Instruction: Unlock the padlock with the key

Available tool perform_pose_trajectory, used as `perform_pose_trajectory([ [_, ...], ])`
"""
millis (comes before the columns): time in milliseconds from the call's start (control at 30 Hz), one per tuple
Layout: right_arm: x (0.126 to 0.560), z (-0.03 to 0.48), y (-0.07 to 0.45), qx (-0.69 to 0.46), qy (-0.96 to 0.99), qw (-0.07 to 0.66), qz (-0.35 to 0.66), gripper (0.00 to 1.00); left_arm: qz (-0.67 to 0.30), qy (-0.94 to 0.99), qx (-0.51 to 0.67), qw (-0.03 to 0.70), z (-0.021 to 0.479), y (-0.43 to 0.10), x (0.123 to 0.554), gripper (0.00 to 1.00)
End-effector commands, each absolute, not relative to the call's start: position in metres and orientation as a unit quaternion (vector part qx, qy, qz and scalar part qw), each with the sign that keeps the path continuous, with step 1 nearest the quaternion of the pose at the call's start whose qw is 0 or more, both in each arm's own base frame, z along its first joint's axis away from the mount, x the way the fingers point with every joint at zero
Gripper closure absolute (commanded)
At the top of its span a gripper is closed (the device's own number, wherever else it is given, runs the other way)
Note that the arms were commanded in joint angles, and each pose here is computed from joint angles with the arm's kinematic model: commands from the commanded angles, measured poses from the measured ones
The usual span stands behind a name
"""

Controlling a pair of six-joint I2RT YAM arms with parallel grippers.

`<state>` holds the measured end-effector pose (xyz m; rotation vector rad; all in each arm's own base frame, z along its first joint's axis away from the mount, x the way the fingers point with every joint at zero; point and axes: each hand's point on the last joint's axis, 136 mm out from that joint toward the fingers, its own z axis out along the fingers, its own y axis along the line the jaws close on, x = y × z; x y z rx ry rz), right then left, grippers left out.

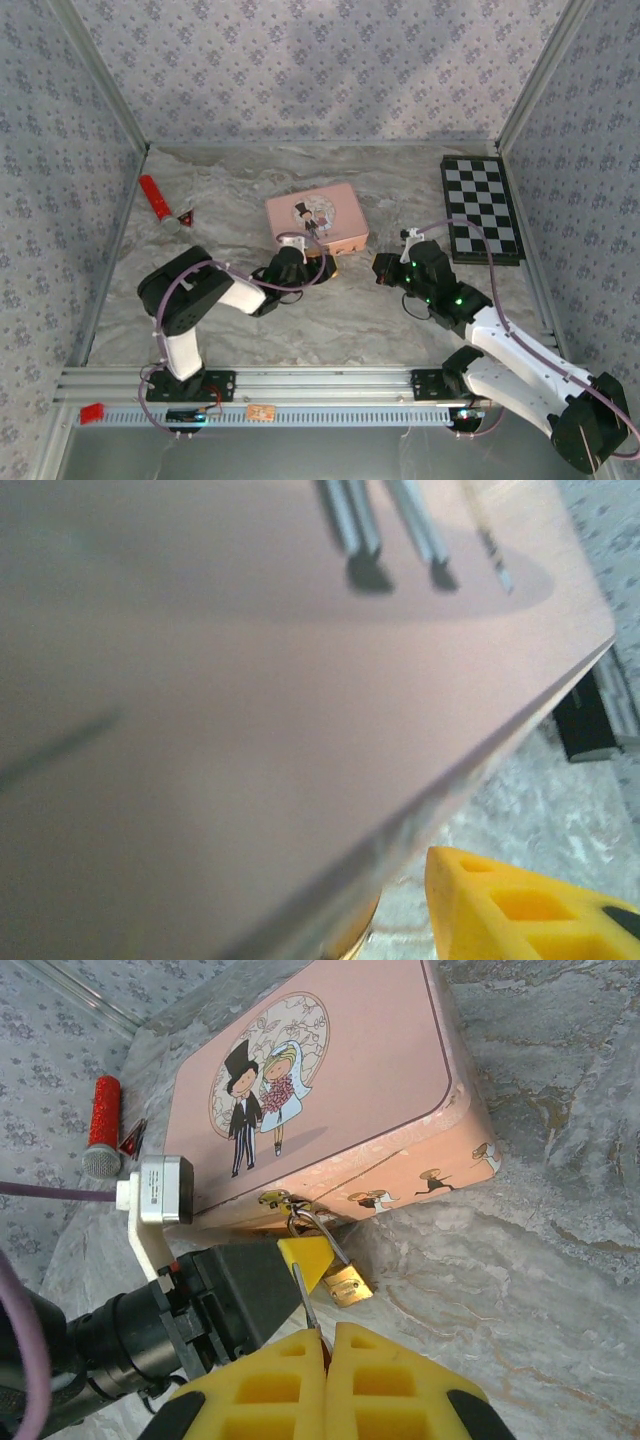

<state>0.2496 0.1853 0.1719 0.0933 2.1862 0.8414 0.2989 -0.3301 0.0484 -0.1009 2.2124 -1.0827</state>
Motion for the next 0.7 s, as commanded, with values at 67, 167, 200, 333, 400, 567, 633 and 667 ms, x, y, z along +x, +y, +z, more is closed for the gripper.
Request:
perform_pose_trajectory([
  [67,0.249,0.185,0.183,0.043,0.849,0.402,0.339,1.00,-0.405,0.873,-0.055,0.266,0.001,-0.329,0.280,0.47],
  [167,0.248,0.186,0.182,0.044,0.848,0.405,0.339,1.00,-0.405,0.875,-0.066,0.258,-0.008,-0.328,0.281,0.47],
  [200,0.248,0.186,0.182,0.045,0.848,0.404,0.339,1.00,-0.404,0.876,-0.068,0.256,-0.010,-0.328,0.282,0.47],
  [333,0.247,0.186,0.183,0.046,0.847,0.403,0.344,1.00,-0.403,0.877,-0.068,0.252,-0.012,-0.329,0.282,0.51],
  [400,0.247,0.186,0.183,0.045,0.847,0.403,0.344,1.00,-0.405,0.877,-0.064,0.251,-0.011,-0.331,0.281,0.53],
  [567,0.247,0.187,0.183,0.046,0.847,0.402,0.345,1.00,-0.409,0.875,-0.065,0.252,-0.011,-0.331,0.281,0.62],
  [633,0.246,0.187,0.182,0.046,0.847,0.402,0.345,1.00,-0.414,0.872,-0.064,0.253,-0.010,-0.332,0.282,0.66],
  [667,0.246,0.187,0.182,0.046,0.847,0.402,0.345,1.00,-0.416,0.871,-0.063,0.253,-0.009,-0.332,0.281,0.68],
])
